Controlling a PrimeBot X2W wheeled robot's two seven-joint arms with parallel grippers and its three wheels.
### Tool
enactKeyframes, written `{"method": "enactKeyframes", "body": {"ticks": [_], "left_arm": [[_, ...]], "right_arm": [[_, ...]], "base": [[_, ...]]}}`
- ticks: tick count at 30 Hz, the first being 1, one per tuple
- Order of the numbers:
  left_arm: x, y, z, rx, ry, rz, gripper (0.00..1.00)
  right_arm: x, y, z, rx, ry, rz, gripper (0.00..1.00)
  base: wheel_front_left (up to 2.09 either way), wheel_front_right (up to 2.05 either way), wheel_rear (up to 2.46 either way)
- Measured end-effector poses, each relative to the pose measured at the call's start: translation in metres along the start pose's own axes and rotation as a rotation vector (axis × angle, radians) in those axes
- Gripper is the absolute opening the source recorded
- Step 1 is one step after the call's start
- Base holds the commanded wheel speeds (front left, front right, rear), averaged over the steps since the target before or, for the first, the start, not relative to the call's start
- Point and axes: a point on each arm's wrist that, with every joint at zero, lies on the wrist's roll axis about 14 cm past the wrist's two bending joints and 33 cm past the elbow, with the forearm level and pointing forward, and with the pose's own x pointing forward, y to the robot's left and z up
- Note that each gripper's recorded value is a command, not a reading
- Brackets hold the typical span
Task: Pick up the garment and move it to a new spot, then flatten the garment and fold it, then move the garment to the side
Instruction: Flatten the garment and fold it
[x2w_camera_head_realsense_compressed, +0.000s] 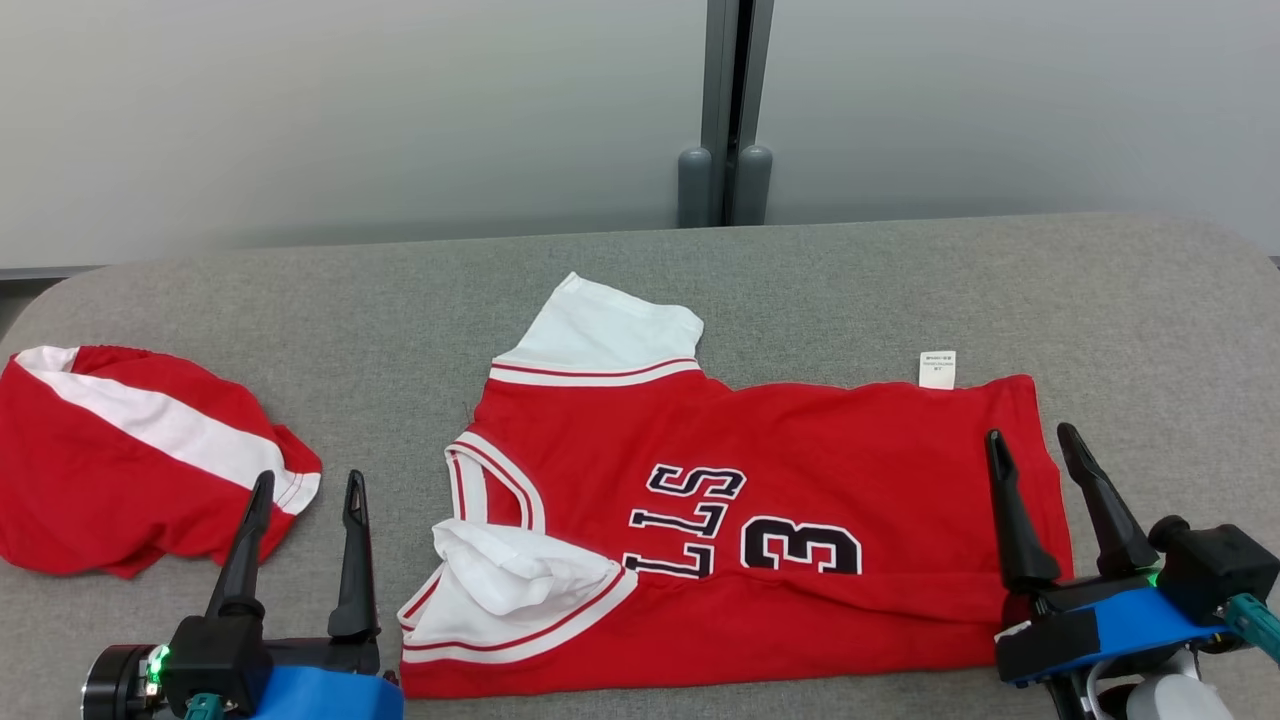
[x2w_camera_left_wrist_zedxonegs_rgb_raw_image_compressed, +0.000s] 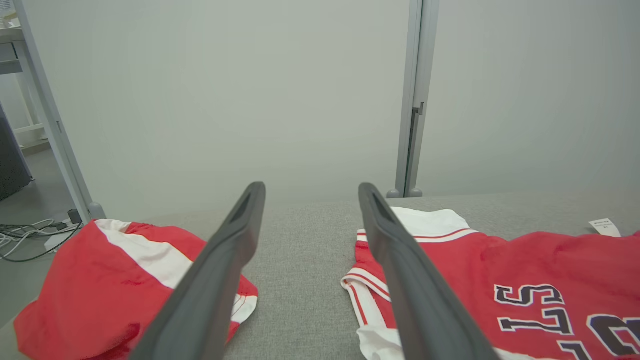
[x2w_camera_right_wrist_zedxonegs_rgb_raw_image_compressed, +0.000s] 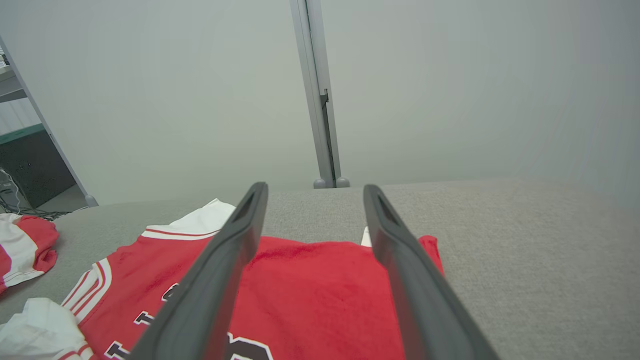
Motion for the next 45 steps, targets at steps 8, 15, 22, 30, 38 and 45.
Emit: {"method": "enactKeyframes", "body": {"ticks": [8,15,22,30,38,45], "left_arm": [[-0.003,0.013,-0.001,0.002,0.003,0.026,1.00],[-0.009,0.027,-0.021,-0.005,0.069,0.044,1.00],[-0.007,0.034,-0.023,-0.008,0.077,0.056,1.00],[-0.004,0.034,-0.023,0.000,0.077,0.053,1.00],[0.033,0.033,-0.010,0.023,0.036,-0.006,1.00],[0.113,0.021,0.023,0.078,-0.023,-0.132,1.00]], "right_arm": [[-0.007,0.010,-0.003,-0.004,-0.010,0.004,1.00],[-0.018,0.008,-0.018,-0.006,0.035,-0.018,1.00],[-0.023,0.004,-0.022,-0.021,0.049,-0.034,1.00],[-0.024,0.002,-0.026,-0.030,0.062,-0.042,1.00],[0.005,-0.016,-0.015,-0.094,0.061,-0.052,1.00],[0.054,-0.052,-0.001,-0.223,0.135,-0.070,1.00]], "base": [[0.00,0.00,0.00],[0.00,0.00,0.00],[0.00,0.00,0.00],[0.00,0.00,0.00],[0.00,0.00,0.00],[0.00,0.00,0.00]]}}
